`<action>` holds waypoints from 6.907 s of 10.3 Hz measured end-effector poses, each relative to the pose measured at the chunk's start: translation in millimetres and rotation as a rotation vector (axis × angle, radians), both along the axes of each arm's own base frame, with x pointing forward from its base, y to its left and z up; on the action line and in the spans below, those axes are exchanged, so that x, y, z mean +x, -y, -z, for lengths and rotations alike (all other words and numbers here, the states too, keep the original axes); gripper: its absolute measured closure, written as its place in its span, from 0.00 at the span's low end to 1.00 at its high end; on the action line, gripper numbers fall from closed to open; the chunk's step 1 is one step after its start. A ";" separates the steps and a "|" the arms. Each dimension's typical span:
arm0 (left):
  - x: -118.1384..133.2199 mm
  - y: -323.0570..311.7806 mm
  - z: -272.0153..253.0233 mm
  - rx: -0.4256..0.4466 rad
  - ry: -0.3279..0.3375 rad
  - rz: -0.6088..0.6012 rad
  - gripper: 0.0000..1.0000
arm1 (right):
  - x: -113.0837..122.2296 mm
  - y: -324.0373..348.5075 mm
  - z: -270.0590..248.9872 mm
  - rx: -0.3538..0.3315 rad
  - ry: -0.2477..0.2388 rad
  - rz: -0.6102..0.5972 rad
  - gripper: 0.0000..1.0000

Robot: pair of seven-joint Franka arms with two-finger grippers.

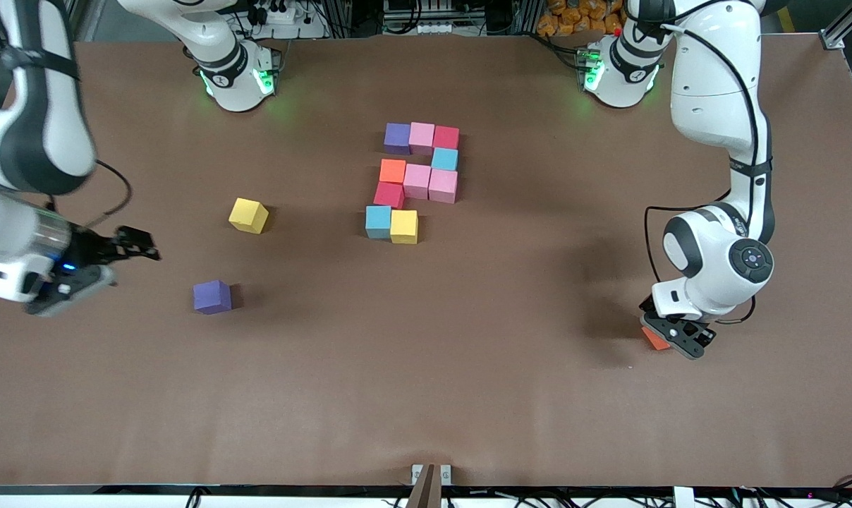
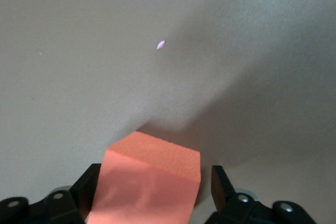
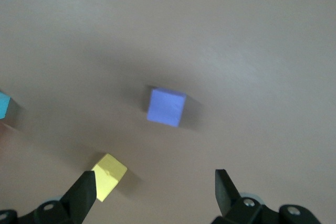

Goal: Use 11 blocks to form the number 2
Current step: 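Lift the orange cube with the left gripper while the right gripper withdraws, then carry the orange cube to the shape with the left gripper, then lower the orange cube beside the yellow cube with the left gripper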

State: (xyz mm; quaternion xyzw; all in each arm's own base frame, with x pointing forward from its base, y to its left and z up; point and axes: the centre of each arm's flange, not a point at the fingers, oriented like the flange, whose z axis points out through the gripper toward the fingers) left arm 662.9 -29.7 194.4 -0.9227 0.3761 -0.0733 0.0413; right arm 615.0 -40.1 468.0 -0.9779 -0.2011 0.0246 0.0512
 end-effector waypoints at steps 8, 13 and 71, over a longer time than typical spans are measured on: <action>-3.3 58.5 -1.8 -0.105 -0.001 -0.099 0.41 | -27.8 -6.1 -77.5 -0.118 -0.041 0.128 0.00; -14.8 151.6 -30.2 -0.306 -0.037 -0.479 0.41 | -24.6 8.8 -66.8 -0.133 -0.060 0.213 0.00; -198.0 480.3 3.6 -0.006 -0.071 -2.269 0.43 | -30.6 -54.3 -167.4 -0.111 0.045 0.419 0.00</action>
